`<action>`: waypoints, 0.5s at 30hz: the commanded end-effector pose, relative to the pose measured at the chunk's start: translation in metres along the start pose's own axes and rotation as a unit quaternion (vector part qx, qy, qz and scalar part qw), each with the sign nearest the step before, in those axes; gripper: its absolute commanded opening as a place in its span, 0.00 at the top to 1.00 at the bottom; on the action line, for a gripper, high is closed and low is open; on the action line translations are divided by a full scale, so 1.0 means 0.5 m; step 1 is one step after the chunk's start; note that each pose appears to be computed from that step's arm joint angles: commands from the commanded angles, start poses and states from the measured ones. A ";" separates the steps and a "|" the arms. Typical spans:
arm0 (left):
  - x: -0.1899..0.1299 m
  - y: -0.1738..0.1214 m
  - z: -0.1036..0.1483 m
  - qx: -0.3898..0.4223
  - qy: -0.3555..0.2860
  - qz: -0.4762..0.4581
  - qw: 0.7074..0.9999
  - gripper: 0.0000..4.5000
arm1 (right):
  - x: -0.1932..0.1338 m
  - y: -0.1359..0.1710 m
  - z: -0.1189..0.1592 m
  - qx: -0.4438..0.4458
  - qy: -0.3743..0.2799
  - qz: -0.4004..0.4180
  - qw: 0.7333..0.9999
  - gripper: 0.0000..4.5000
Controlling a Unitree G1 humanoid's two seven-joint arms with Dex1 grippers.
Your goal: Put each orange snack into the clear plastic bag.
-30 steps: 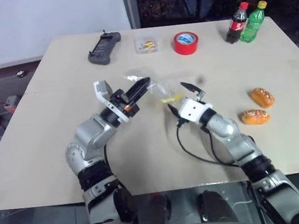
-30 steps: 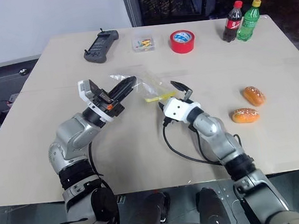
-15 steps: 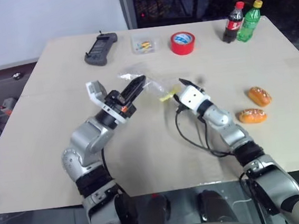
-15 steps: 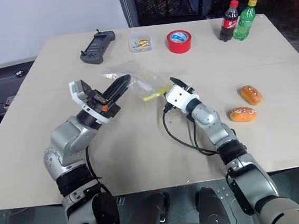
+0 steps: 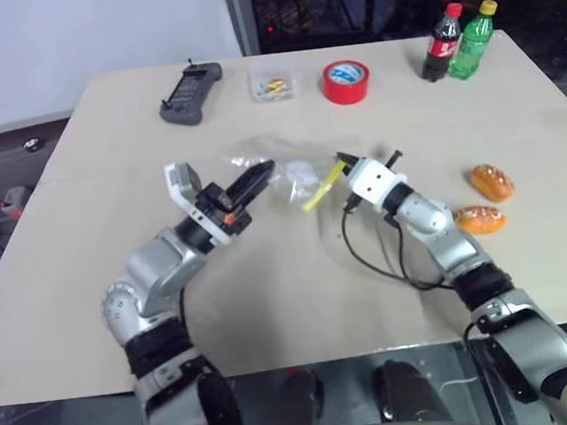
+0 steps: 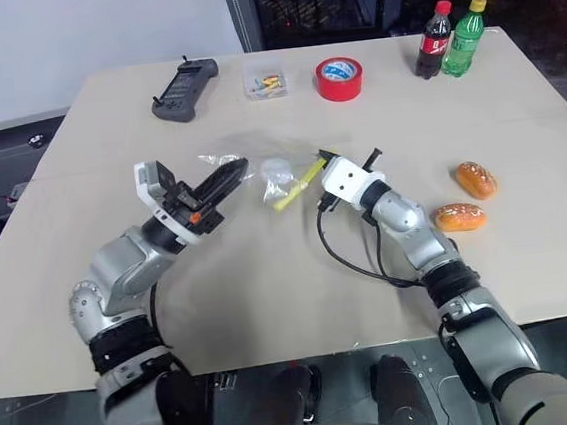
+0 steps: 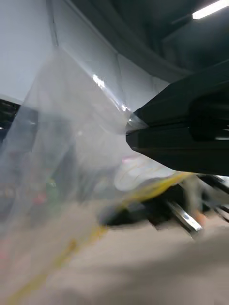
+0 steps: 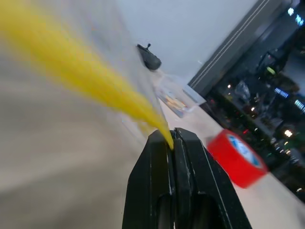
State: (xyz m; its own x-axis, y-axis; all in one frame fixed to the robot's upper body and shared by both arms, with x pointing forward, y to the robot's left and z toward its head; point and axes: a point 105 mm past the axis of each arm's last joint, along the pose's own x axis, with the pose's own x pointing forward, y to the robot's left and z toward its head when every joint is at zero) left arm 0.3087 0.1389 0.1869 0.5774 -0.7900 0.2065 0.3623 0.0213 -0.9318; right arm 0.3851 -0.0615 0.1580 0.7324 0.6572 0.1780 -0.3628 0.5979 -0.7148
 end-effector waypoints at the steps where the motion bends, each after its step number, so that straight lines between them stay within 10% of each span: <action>1: -0.011 -0.010 -0.029 -0.006 0.088 -0.034 0.996 1.00 | -0.013 -0.046 0.022 -0.046 -0.018 -0.015 0.999 0.98; 15: -0.008 -0.013 -0.021 -0.057 0.184 -0.030 0.981 1.00 | -0.075 -0.106 0.033 -0.102 0.004 0.001 0.995 0.98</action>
State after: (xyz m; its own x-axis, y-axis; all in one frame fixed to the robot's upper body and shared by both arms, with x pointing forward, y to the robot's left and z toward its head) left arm 0.3001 0.1268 0.1762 0.2689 -0.9549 0.1259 0.2613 -0.0534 -0.9638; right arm 0.3636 -0.0886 0.1796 0.6995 0.7054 0.1148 -0.3068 0.4414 -0.8432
